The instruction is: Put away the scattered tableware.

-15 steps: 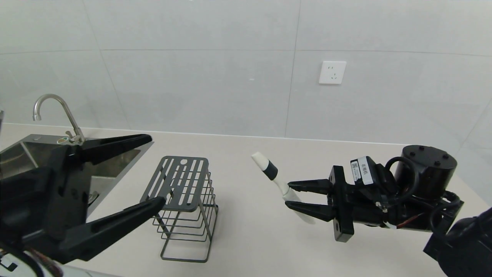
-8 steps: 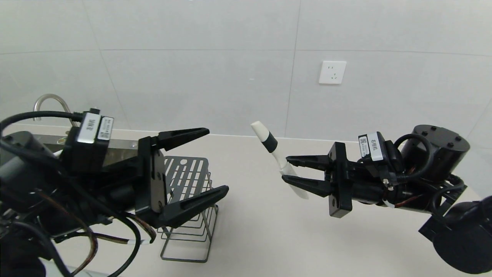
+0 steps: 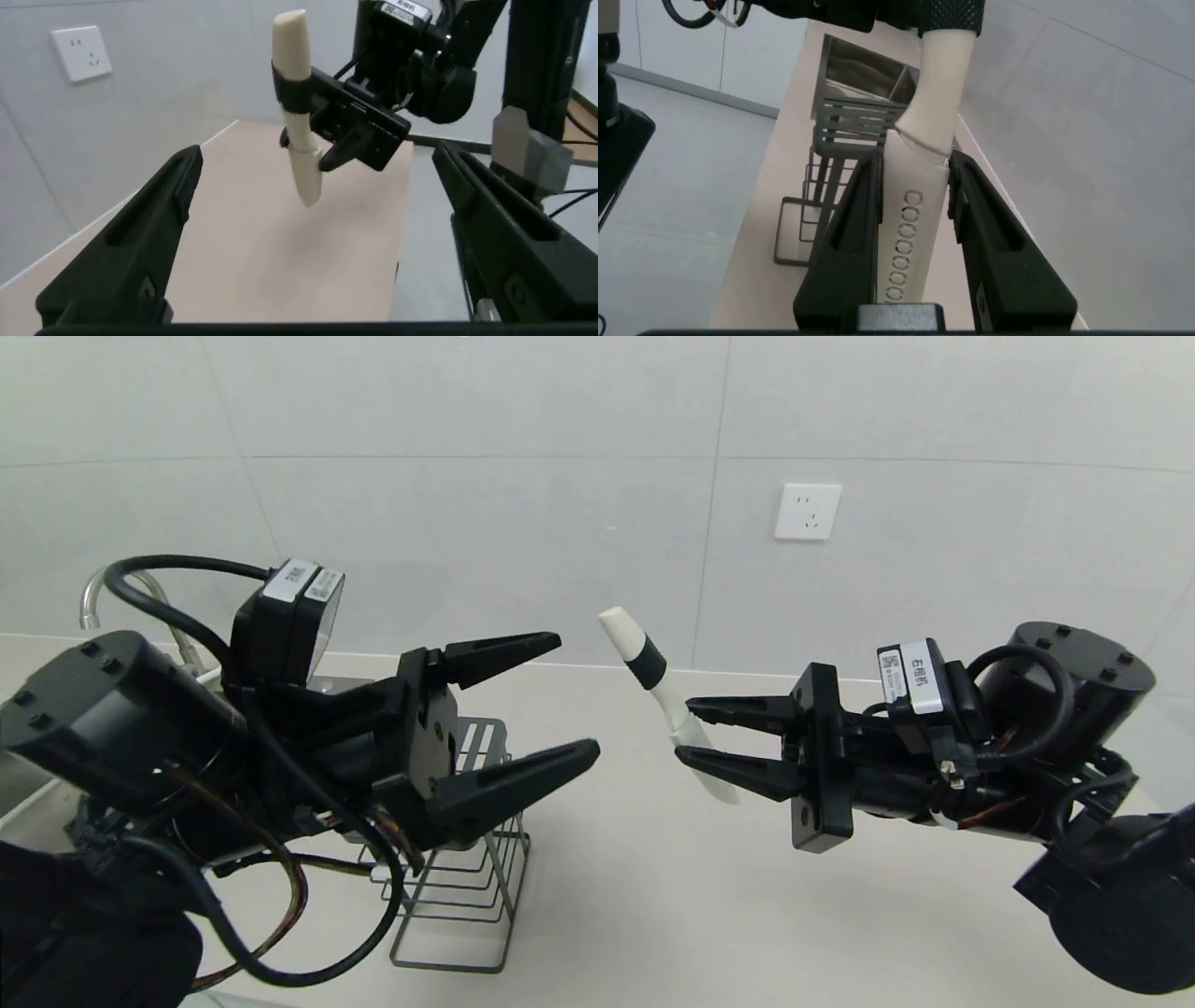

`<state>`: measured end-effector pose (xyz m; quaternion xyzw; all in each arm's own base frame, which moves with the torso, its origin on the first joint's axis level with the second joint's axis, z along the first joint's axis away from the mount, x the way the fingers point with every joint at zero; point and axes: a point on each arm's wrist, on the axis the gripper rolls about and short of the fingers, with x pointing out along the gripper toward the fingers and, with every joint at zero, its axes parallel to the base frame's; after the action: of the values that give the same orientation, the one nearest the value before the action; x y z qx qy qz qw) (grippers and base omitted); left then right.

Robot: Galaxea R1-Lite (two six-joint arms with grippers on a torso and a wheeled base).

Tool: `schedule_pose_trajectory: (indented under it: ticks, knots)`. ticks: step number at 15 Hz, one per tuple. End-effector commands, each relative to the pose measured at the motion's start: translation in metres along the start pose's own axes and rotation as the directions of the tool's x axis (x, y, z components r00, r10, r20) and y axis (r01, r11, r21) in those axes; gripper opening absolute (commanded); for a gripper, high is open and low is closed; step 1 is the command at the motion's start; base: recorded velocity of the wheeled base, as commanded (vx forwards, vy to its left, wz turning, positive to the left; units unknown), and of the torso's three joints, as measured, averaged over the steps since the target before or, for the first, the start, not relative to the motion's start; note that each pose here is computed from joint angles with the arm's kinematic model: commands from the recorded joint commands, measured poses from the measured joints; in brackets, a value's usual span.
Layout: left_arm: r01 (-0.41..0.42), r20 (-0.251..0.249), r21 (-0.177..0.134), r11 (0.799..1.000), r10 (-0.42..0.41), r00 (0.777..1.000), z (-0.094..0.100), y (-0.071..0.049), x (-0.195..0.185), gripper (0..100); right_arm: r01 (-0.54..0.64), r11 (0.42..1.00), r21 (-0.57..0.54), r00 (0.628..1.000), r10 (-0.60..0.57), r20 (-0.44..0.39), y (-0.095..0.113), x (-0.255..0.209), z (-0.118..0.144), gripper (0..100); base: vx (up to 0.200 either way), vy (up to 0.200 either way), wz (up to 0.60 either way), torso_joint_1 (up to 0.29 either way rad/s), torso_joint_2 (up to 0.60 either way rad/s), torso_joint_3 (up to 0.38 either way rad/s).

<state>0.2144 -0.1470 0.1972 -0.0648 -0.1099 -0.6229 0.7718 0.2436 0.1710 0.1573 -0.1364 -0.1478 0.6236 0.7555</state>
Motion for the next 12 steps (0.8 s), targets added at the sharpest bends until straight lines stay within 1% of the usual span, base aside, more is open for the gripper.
schedule_pose_trajectory:
  ticks: [1,2,6,8,9,11,12]
  knots:
    - [0.023,0.005,-0.046,0.999,-0.022,1.0,-0.006,0.006,0.013,100,-0.012,1.0,-0.008,1.0,0.012,0.013,0.003,0.002,0.005,0,0.0,0.0,0.0,0.0,0.0,0.0]
    - [0.027,0.011,-0.046,0.999,-0.026,1.0,-0.005,0.005,0.015,100,-0.015,1.0,-0.008,1.0,0.015,0.014,0.003,0.003,0.005,0,0.0,0.0,0.0,0.0,0.0,0.0]
    - [0.033,0.025,-0.029,0.999,-0.032,0.999,-0.008,0.016,0.029,100,-0.029,0.999,-0.035,0.998,0.03,0.049,0.002,0.013,0.013,0,0.0,0.0,0.0,0.0,0.0,0.0]
    - [0.039,0.026,-0.025,0.999,-0.038,0.999,-0.008,0.015,0.03,100,-0.039,0.999,-0.033,0.998,0.041,0.052,0.004,0.015,0.014,0,0.0,0.0,0.0,0.0,0.0,0.0]
    - [0.042,0.036,-0.004,0.999,-0.042,0.998,-0.006,0.014,0.033,100,-0.046,0.998,-0.032,0.997,0.048,0.054,0.005,0.017,0.014,0,0.0,0.0,0.0,0.0,0.0,0.0]
    - [0.044,0.061,0.063,0.997,-0.048,0.997,0.001,0.017,0.038,100,-0.045,0.998,-0.032,0.997,0.047,0.054,0.005,0.017,0.013,0,0.0,0.0,0.0,0.0,0.0,0.0]
    - [0.046,0.071,0.086,0.995,-0.053,0.996,0.004,0.018,0.04,100,-0.042,0.999,-0.033,0.998,0.043,0.054,0.004,0.016,0.013,0,0.0,0.0,0.0,0.0,0.0,0.0]
